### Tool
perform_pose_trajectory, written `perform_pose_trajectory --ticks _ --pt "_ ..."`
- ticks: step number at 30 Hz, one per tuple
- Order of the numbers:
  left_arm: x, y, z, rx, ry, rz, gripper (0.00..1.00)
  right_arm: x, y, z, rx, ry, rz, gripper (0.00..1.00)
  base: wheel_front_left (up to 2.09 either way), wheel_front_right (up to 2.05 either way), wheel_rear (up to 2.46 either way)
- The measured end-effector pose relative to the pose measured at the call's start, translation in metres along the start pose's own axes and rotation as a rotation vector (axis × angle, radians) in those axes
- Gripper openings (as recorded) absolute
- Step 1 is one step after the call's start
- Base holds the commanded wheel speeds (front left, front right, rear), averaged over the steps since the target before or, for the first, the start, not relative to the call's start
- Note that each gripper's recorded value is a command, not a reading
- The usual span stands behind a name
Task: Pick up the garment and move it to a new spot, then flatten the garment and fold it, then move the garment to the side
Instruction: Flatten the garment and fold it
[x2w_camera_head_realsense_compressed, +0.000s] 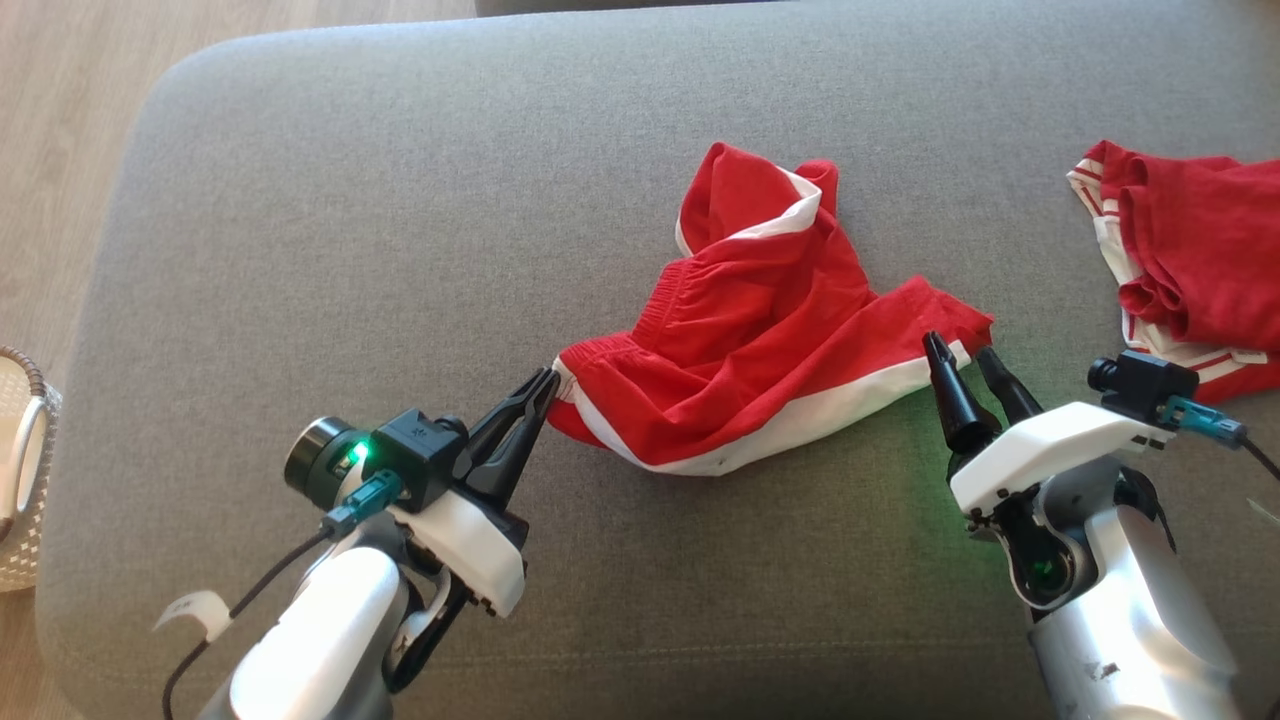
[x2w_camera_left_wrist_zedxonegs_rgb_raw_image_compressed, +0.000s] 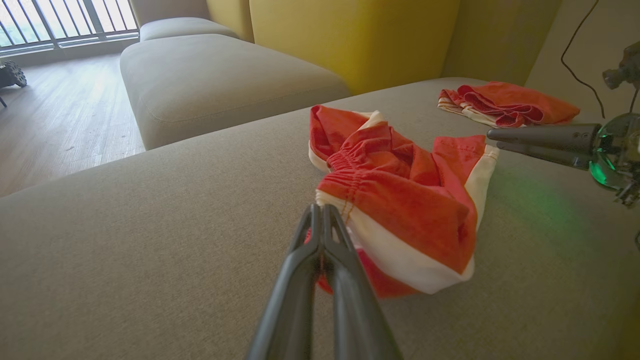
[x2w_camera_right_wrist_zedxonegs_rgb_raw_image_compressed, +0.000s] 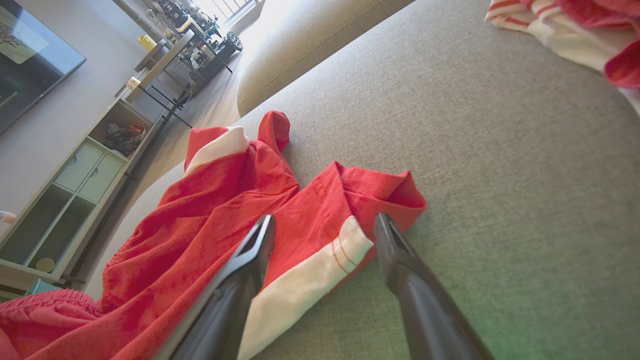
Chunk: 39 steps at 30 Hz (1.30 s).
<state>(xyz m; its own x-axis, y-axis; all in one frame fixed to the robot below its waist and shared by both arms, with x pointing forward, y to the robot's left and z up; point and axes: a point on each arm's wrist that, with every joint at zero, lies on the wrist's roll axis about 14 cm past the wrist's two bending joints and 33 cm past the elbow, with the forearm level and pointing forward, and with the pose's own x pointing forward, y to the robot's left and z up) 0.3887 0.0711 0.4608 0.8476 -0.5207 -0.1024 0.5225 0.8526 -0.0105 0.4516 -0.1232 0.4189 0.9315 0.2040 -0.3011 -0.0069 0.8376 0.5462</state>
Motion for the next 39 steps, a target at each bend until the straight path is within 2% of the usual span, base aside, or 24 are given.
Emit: perform_pose_trajectory --ticks 7,8,9,10,21,25,29,32,39 --pt "0.0 0.0 -0.002 0.001 0.005 -0.006 0.0 0.0 -0.002 -0.005 0.012 0.013 -0.006 1.0 0.0 0.0 0.0" --pt "0.0 0.0 -0.002 0.001 0.006 -0.006 0.0 0.0 -0.001 -0.005 0.013 0.015 -0.004 0.76 0.0 0.0 0.0" --pt "0.0 -0.001 -0.002 0.002 0.006 -0.006 0.0 0.0 -0.001 -0.006 0.016 0.017 -0.002 0.42 0.0 0.0 0.0" --pt "0.0 -0.001 -0.003 0.005 0.008 -0.007 0.0 0.0 0.0 -0.006 0.016 0.018 -0.001 0.0 0.0 0.0 0.0" --pt "0.001 0.001 -0.004 0.003 0.01 -0.002 0.0 0.002 0.003 -0.004 0.01 0.011 0.011 0.0 0.0 0.0 0.0" --pt "0.001 0.008 0.007 -0.003 -0.023 0.023 0.0 0.001 0.011 0.015 -0.055 -0.039 0.039 0.0 0.0 0.0 0.0" --pt "0.003 0.013 0.034 -0.029 -0.109 0.06 0.0 -0.004 0.015 0.054 -0.147 -0.137 0.06 0.0 0.0 0.0 0.0" --pt "0.003 0.013 0.054 -0.092 -0.175 0.079 0.0 -0.011 0.022 0.093 -0.19 -0.235 0.079 0.0 0.0 0.0 0.0" --pt "0.004 0.02 0.124 -0.109 -0.347 0.084 0.0 -0.042 0.068 0.183 -0.276 -0.459 0.168 0.0 0.0 0.0 0.0"
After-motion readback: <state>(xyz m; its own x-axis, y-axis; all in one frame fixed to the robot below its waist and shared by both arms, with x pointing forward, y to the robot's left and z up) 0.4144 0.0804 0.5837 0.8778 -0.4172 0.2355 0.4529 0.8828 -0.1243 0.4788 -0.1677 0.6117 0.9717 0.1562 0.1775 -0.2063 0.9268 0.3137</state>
